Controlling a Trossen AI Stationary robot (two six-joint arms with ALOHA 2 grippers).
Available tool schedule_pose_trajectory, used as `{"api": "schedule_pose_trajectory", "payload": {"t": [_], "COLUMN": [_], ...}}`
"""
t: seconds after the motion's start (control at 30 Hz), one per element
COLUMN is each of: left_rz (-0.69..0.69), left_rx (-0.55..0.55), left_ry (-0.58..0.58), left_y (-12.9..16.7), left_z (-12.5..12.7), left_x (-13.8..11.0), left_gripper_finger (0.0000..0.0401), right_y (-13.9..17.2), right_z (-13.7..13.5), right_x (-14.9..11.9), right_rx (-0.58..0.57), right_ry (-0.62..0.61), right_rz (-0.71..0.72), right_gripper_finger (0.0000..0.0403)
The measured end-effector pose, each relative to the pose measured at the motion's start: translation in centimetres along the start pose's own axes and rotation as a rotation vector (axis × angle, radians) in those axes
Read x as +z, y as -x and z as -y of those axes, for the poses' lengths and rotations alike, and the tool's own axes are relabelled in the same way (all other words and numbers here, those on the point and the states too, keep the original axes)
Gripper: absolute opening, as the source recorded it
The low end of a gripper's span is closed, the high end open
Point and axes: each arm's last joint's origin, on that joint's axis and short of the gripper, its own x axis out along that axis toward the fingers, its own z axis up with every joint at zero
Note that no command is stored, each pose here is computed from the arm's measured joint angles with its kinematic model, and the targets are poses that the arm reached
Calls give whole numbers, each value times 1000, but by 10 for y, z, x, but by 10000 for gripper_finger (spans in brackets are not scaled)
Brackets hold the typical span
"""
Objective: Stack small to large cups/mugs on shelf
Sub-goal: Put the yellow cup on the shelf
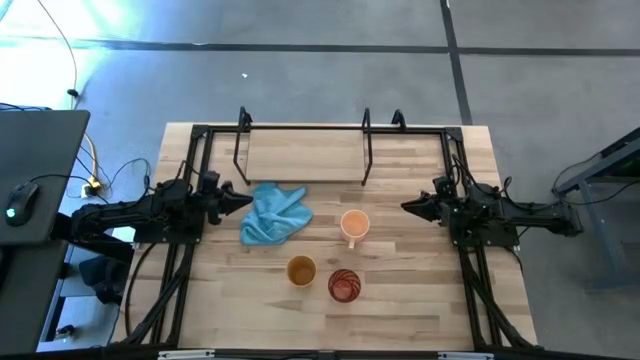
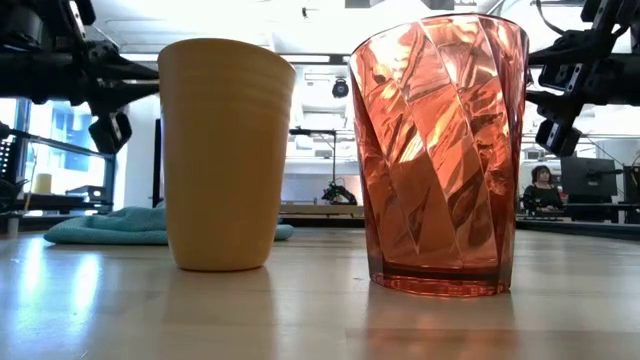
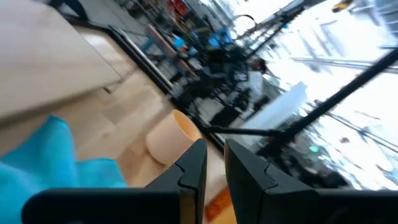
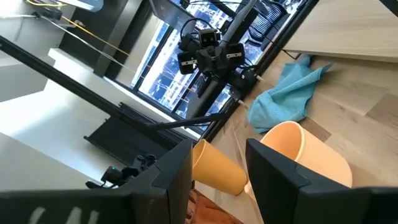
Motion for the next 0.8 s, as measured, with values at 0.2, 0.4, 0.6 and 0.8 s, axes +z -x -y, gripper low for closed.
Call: {"api": "schedule_pose_trajectory", "payload": {"t": [0.2,0.4,0.6,0.8], "left_rz": [-50,-25,-120,-259], "left_rx": [-66,-117,-351,-340], "left_ry": [13,-23,-5,-76], "left_y": [0,0,4,-2], "left_z": [3,7,24,48], "left_x": [-1,2,9,19], "left_gripper_finger": [46,46,46,46], "right_y": [0,0,0,0], "right_z": [2,3,4,4], "right_x": [-1,-1,0,1], "right_rx": [-23,-42,-73,-99], "right_ry": [39,51,131,169], "right_rz": [-12,11,40,77], "right_gripper_finger": [140,140,140,140]}}
